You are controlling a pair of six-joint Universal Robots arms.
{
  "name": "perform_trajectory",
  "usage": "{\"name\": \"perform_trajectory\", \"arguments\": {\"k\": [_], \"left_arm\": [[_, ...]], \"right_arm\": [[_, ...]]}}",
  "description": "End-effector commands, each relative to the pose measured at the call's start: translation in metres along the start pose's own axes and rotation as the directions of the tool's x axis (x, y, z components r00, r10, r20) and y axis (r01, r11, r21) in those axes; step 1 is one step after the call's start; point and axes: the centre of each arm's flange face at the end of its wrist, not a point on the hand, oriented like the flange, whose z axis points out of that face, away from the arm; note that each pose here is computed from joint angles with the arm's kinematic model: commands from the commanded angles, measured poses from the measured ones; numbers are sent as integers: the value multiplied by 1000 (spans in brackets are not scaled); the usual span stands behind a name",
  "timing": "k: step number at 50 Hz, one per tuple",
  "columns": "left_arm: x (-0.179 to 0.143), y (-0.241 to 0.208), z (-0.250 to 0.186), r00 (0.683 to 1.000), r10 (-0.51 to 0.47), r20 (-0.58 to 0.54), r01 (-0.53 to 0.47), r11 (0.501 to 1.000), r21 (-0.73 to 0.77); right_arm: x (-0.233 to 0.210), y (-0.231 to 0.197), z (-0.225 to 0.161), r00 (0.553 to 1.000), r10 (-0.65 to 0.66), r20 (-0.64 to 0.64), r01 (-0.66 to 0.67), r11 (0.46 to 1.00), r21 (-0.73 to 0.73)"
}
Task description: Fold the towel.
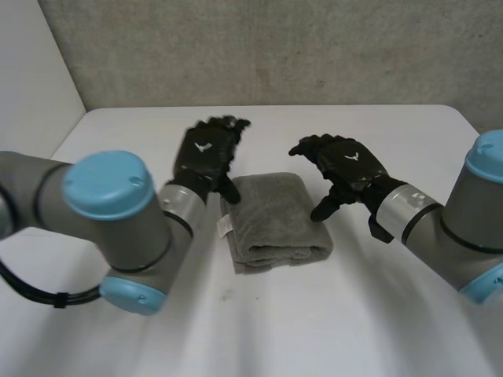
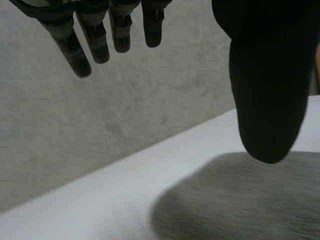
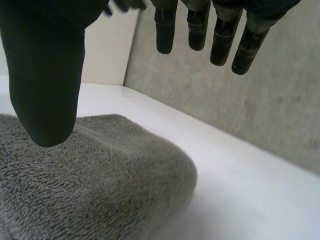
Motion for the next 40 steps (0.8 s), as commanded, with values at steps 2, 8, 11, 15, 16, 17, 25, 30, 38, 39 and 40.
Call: {"name": "perform_trajectory", "arguments": {"k": [2,8,11,15,16,17,25,30,38,39,40], "left_arm": [[16,58,8,991,-130,-14,127,983,-134],[12,89,5,993,-111,34,116,969,-217],[10,94,1,994,-95,52,105,961,-257],[7,95,-3,995,-85,59,98,954,-282],[7,94,-5,995,-79,59,93,953,-289],[5,91,-7,995,-74,61,89,952,-292],[4,45,-8,997,-59,50,68,977,-204],[3,-15,-9,999,-21,37,23,998,-55],[-17,-113,-35,985,108,132,-128,980,155],[-17,-113,-35,985,108,133,-128,980,155],[-31,-126,-42,970,117,211,-153,975,162]], "right_arm": [[11,36,22,981,190,32,-181,967,-180],[17,56,41,981,192,23,-182,956,-230],[14,62,45,989,140,42,-126,962,-243],[9,62,46,996,71,52,-56,967,-247],[8,60,46,998,33,49,-20,969,-244],[7,58,45,999,-4,46,16,970,-243],[-1,17,38,984,-173,35,176,971,-164],[1,-44,24,979,-197,-41,196,980,-28],[30,-123,-7,948,-119,-294,177,967,181],[30,-123,-7,948,-118,-295,177,967,182],[36,-135,-16,934,-114,-338,190,961,200]]}}
